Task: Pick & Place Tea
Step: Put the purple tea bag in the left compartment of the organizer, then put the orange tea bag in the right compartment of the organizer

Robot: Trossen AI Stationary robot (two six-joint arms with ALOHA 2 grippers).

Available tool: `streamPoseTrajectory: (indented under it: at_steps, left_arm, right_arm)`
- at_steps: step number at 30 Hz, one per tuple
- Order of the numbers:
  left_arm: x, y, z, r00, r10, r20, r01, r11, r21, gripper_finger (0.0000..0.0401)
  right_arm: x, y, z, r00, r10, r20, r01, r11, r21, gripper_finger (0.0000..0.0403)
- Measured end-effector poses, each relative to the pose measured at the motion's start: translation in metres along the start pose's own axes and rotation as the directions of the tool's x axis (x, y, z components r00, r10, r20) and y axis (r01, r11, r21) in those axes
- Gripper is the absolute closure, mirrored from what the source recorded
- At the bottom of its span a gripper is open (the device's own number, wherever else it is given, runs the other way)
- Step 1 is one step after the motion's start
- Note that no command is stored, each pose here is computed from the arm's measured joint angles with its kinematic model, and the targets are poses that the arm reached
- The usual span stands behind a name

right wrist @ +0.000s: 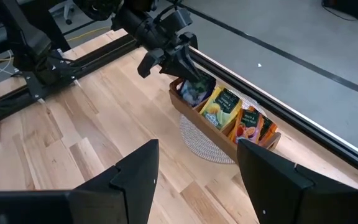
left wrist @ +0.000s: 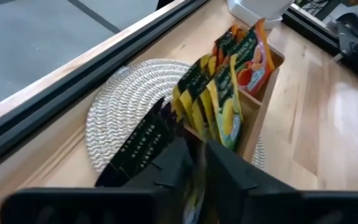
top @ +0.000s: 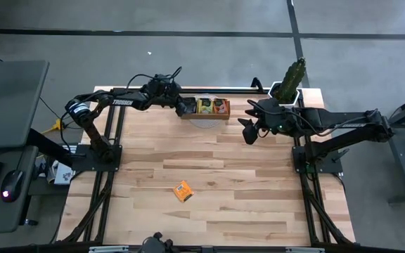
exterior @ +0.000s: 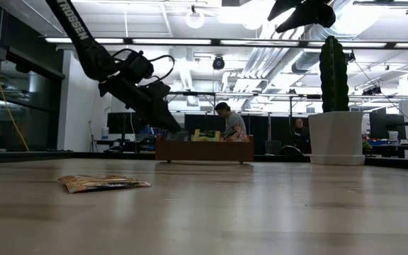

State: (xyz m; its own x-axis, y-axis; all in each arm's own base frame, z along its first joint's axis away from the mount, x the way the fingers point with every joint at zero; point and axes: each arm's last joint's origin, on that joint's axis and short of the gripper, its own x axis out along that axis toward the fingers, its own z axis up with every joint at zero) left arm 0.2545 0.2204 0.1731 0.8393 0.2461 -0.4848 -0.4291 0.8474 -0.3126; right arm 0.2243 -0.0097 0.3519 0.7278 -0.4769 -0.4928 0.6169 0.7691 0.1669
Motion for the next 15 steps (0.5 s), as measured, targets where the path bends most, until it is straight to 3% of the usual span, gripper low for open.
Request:
streamPoseTrajectory:
  at_steps: [8, 15]
  left_arm:
    - [-0.003, -0.004, 0.002, 0.998, -0.067, 0.002, 0.067, 0.998, 0.008, 0.0221]
    - [-0.041, -0.024, 0.029, 0.992, -0.101, 0.077, 0.093, 0.99, 0.111, 0.0203]
  right_arm:
    - [0.0, 0.002, -0.001, 0.998, 0.056, -0.032, -0.056, 0.998, 0.004, 0.019]
    - [0.015, 0.013, -0.008, 0.977, 0.161, -0.139, -0.163, 0.987, -0.004, 0.0205]
